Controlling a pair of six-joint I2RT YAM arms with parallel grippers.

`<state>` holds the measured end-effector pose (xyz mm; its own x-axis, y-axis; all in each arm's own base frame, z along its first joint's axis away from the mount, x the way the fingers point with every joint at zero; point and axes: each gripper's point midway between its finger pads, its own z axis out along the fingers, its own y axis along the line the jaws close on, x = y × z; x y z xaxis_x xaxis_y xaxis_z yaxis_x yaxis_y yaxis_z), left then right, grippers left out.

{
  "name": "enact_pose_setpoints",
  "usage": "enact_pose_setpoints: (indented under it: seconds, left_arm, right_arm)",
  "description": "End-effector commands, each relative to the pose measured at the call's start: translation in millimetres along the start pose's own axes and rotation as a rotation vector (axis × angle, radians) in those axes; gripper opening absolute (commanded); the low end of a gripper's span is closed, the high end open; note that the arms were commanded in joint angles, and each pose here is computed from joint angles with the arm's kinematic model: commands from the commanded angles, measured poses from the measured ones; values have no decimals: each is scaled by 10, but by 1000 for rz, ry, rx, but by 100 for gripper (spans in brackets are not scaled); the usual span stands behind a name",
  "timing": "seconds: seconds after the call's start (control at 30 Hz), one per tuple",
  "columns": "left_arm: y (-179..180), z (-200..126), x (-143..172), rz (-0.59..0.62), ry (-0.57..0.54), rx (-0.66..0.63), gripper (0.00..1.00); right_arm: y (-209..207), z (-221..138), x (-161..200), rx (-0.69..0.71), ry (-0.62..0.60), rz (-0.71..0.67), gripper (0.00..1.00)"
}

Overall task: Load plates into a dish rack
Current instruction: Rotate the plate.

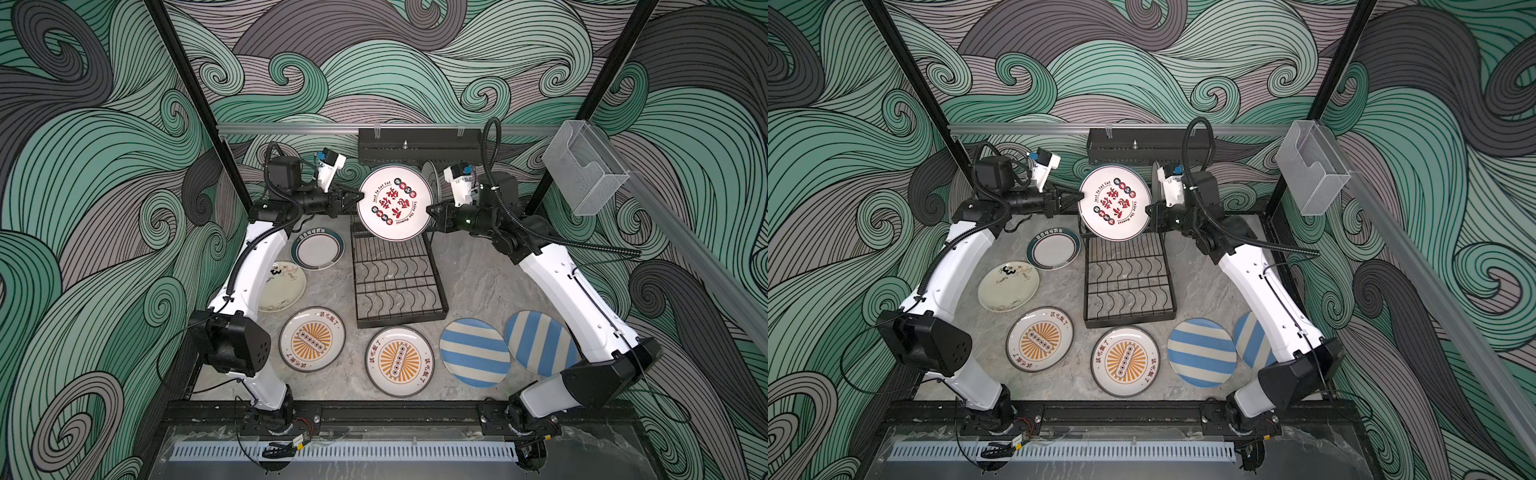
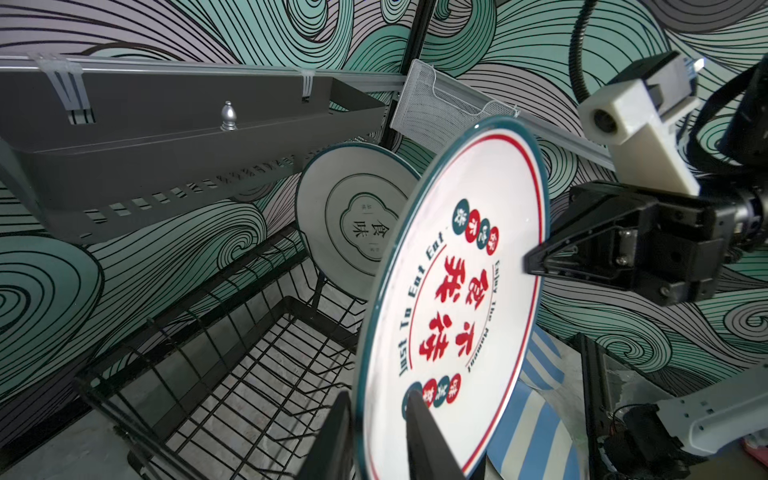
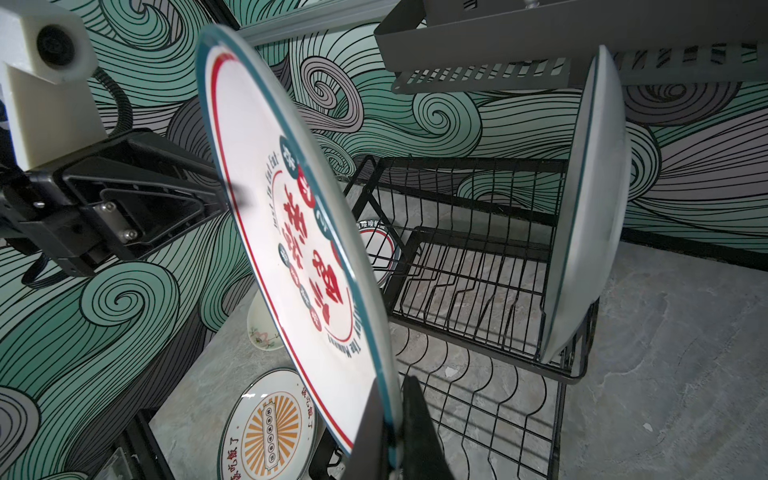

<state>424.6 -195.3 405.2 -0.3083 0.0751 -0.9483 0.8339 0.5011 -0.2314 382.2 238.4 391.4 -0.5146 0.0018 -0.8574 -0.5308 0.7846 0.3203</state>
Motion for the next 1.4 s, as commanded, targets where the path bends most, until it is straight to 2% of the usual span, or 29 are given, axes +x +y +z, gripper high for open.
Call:
enact_pose_setpoints:
  seconds: [0.0,0.13,0.2,0.27,0.53,0.7,0.83,0.87,0.93,0.97,1.1,1.17,1.2,1.23,1.37]
  left_arm:
    - [-114,17,-26,26,-13,85,24]
    - [-72,46,12,15,2,81,15]
    - [-74,57,10,13,3,87,7]
    - [-87,73,8,11,5,93,5]
    - [-155,109,38,20,30,97,7]
    - [-176,145,37,18,37,115,16]
    - [-220,177,43,26,43,129,17]
    - [-223,181,47,26,46,128,16]
    - [-217,179,59,29,52,122,3]
    - [-217,173,63,31,54,121,0]
    - [-247,171,61,35,55,139,0]
    - [-298,157,45,45,52,163,0]
    - [-322,148,48,50,55,173,0]
    - [-337,139,52,55,60,178,0]
    - [-424,109,82,63,86,225,0]
  right_arm:
    - [110,-73,-252,-52,-96,3,0]
    - [143,-74,-247,-73,-101,11,0]
    - [150,-72,-237,-77,-99,14,0]
    - [152,-57,-224,-82,-96,21,0]
    - [158,25,-200,-102,-92,40,0]
    - [182,36,-204,-119,-93,47,0]
    - [175,67,-196,-121,-90,50,0]
    - [171,75,-190,-120,-88,50,0]
    - [176,74,-196,-122,-89,50,0]
    - [180,66,-205,-122,-92,48,0]
    - [194,67,-199,-130,-86,45,1]
    - [202,70,-183,-134,-78,37,13]
    - [200,71,-170,-134,-73,25,26]
    - [201,69,-155,-134,-67,9,33]
    - [198,0,-188,-117,-71,-105,48]
